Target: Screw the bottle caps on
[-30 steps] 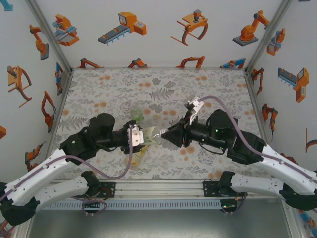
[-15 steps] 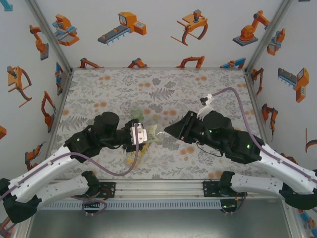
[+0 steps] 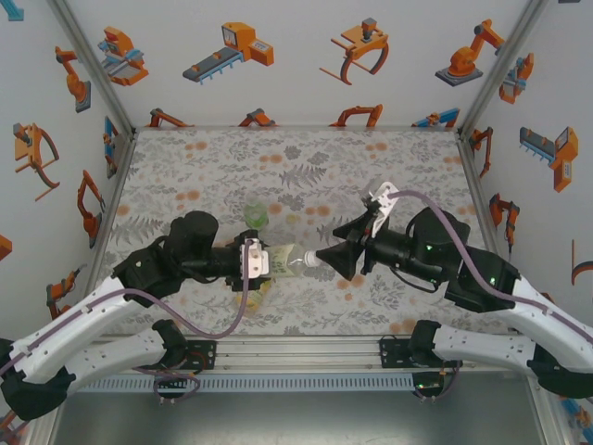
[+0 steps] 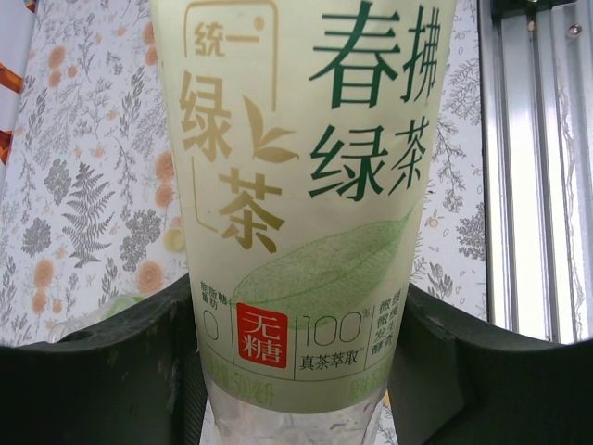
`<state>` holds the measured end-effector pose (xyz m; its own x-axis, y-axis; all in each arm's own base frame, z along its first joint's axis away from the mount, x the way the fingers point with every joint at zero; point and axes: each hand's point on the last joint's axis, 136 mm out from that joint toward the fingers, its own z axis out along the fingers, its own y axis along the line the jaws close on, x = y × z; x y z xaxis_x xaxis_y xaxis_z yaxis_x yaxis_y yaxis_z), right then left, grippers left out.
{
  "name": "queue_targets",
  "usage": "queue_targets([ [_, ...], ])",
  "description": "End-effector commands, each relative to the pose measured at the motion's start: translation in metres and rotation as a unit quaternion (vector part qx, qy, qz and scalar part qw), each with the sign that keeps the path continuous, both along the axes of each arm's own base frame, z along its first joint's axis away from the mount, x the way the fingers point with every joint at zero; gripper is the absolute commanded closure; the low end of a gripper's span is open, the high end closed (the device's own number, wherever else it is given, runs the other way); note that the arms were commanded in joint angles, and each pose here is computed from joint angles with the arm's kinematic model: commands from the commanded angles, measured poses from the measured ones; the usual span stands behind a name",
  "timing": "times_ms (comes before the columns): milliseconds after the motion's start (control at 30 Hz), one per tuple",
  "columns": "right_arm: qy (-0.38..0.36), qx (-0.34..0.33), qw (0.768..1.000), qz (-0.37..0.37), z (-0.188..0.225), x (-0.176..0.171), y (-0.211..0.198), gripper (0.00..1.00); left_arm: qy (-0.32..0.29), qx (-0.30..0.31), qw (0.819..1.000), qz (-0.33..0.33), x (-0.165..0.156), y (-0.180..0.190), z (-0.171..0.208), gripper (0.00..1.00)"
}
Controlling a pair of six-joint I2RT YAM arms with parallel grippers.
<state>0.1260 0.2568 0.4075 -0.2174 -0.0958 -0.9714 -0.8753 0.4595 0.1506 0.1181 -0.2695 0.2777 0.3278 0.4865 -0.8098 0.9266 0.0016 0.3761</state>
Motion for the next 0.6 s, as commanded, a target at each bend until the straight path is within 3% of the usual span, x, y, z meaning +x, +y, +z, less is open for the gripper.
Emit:
queue_targets([
  [0, -0.157, -0.036, 0.981, 0.107, 0.018, -0.027, 0.007, 0.42, -0.003, -0.017, 1.000, -0.022, -0.011, 0.002, 0.017, 1.00],
  [233, -0.247, -0.071, 0.937, 0.235, 0.005, -0.064, 0.014, 0.40, 0.003, -0.018, 1.000, -0.026, -0.015, 0.003, 0.019, 1.00],
  [567, -0.237, -0.079, 0.940, 0.231, -0.003, -0.056, 0.026, 0.49, 0.006, -0.019, 0.999, -0.028, -0.016, 0.003, 0.019, 1.00],
])
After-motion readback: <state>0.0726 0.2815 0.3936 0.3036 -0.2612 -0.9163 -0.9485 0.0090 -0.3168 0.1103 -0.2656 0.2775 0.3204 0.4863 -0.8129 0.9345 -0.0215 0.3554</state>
